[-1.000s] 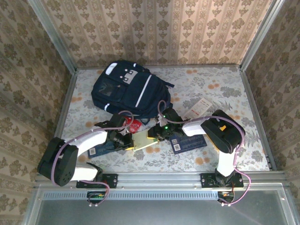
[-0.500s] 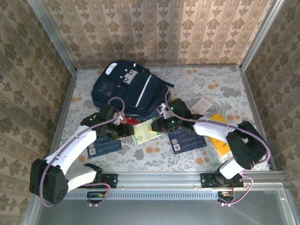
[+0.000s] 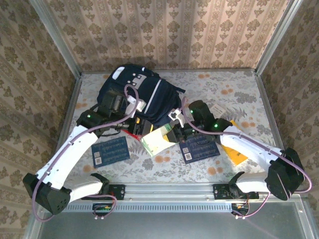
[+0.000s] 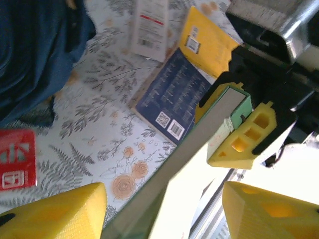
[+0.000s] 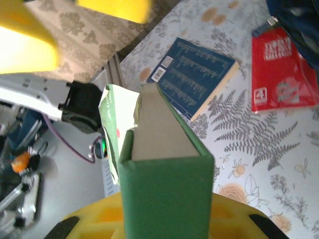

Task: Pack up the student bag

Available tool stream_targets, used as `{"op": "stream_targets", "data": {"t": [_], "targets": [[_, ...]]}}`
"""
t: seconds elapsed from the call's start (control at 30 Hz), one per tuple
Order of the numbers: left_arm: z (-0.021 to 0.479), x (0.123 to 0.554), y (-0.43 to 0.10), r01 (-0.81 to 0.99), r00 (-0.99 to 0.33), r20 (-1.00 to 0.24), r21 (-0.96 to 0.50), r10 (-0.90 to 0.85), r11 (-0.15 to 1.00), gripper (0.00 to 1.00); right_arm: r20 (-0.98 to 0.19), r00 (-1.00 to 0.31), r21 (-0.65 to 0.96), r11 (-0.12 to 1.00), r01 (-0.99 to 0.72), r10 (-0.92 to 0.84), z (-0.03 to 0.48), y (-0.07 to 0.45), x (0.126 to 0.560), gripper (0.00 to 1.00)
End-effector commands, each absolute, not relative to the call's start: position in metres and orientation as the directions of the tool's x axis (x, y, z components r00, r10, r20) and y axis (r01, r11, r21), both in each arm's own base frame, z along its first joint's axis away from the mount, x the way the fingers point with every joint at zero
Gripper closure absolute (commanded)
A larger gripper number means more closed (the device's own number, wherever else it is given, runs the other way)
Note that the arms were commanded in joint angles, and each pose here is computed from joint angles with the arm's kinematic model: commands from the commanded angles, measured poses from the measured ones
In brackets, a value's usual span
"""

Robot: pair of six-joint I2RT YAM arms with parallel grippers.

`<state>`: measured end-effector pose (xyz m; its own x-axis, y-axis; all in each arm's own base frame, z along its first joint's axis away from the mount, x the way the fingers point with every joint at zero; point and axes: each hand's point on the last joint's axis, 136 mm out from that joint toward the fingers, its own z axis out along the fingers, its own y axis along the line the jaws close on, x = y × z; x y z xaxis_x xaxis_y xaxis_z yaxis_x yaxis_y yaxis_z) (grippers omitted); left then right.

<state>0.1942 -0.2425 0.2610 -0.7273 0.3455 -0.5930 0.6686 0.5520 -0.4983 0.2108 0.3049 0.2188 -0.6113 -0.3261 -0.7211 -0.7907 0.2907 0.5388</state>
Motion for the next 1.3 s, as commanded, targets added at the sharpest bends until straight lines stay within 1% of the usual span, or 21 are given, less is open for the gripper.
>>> {"op": "stream_targets", "data": {"t": [0.0, 0.07, 0.13, 0.23, 0.33, 0.47, 0.57, 0.7, 0.83, 0.9, 0.93, 1.0, 1.07, 1.1, 1.17, 1.2, 1.23, 1.27], "targets": [[0.265, 0.183, -0.259, 0.812, -0.577, -0.683, -0.421, 0.447, 0.405, 0.38, -0.847, -0.370, 0.364, 0.092, -0.927, -0.382, 0.255, 0.305, 0.188, 1.00], [0.272, 0.174, -0.271, 0.870, -0.489, -0.748, -0.384, 0.449, 0.308, 0.38, -0.868, -0.299, 0.323, 0.008, -0.946, -0.396, 0.263, 0.306, 0.178, 1.00], [0.276, 0.168, -0.278, 0.903, -0.428, -0.786, -0.351, 0.445, 0.248, 0.38, -0.881, -0.248, 0.298, -0.064, -0.952, -0.404, 0.270, 0.305, 0.169, 1.00], [0.283, 0.159, -0.282, 0.919, -0.393, -0.808, -0.348, 0.439, 0.183, 0.39, -0.895, -0.200, 0.261, -0.105, -0.960, -0.400, 0.278, 0.303, 0.163, 1.00], [0.286, 0.146, -0.284, 0.914, -0.398, -0.804, -0.388, 0.441, 0.117, 0.45, -0.898, -0.184, 0.251, -0.122, -0.960, -0.400, 0.279, 0.300, 0.157, 1.00], [0.283, 0.132, -0.286, 0.900, -0.407, -0.787, -0.431, 0.464, 0.060, 0.62, -0.901, -0.181, 0.251, -0.132, -0.959, -0.395, 0.280, 0.298, 0.154, 1.00], [0.282, 0.124, -0.286, 0.894, -0.407, -0.777, -0.447, 0.480, 0.036, 0.73, -0.899, -0.178, 0.242, -0.115, -0.964, -0.401, 0.278, 0.297, 0.155, 1.00], [0.280, 0.122, -0.284, 0.902, -0.395, -0.778, -0.430, 0.490, 0.045, 0.80, -0.899, -0.178, 0.235, -0.098, -0.967, -0.401, 0.276, 0.295, 0.156, 1.00], [0.278, 0.122, -0.284, 0.899, -0.400, -0.770, -0.434, 0.498, 0.051, 0.81, -0.900, -0.181, 0.234, -0.090, -0.968, -0.396, 0.280, 0.294, 0.156, 1.00], [0.276, 0.121, -0.284, 0.897, -0.402, -0.762, -0.440, 0.508, 0.050, 0.82, -0.913, -0.161, 0.211, -0.095, -0.973, -0.376, 0.285, 0.296, 0.158, 1.00], [0.275, 0.121, -0.285, 0.898, -0.401, -0.761, -0.438, 0.510, 0.053, 0.79, -0.914, -0.161, 0.210, -0.094, -0.973, -0.372, 0.286, 0.296, 0.159, 1.00], [0.271, 0.124, -0.284, 0.899, -0.404, -0.754, -0.430, 0.518, 0.076, 0.64, -0.916, -0.158, 0.207, -0.095, -0.974, -0.370, 0.287, 0.295, 0.158, 1.00], [0.270, 0.125, -0.283, 0.903, -0.401, -0.753, -0.421, 0.522, 0.087, 0.56, -0.917, -0.154, 0.201, -0.093, -0.975, -0.367, 0.287, 0.295, 0.157, 1.00], [0.270, 0.125, -0.282, 0.903, -0.401, -0.753, -0.420, 0.521, 0.089, 0.56, -0.918, -0.153, 0.199, -0.092, -0.976, -0.366, 0.287, 0.294, 0.157, 1.00], [0.270, 0.125, -0.282, 0.904, -0.399, -0.755, -0.418, 0.521, 0.086, 0.55, -0.921, -0.147, 0.191, -0.088, -0.978, -0.361, 0.287, 0.294, 0.157, 1.00], [0.270, 0.125, -0.282, 0.905, -0.398, -0.755, -0.418, 0.522, 0.086, 0.57, -0.922, -0.147, 0.190, -0.087, -0.978, -0.359, 0.288, 0.293, 0.157, 1.00], [0.270, 0.125, -0.282, 0.904, -0.398, -0.754, -0.419, 0.522, 0.084, 0.62, -0.923, -0.147, 0.190, -0.088, -0.978, -0.356, 0.288, 0.294, 0.157, 1.00], [0.271, 0.125, -0.283, 0.905, -0.395, -0.758, -0.418, 0.519, 0.078, 0.69, -0.923, -0.151, 0.193, -0.087, -0.977, -0.354, 0.287, 0.294, 0.158, 1.00]]}}
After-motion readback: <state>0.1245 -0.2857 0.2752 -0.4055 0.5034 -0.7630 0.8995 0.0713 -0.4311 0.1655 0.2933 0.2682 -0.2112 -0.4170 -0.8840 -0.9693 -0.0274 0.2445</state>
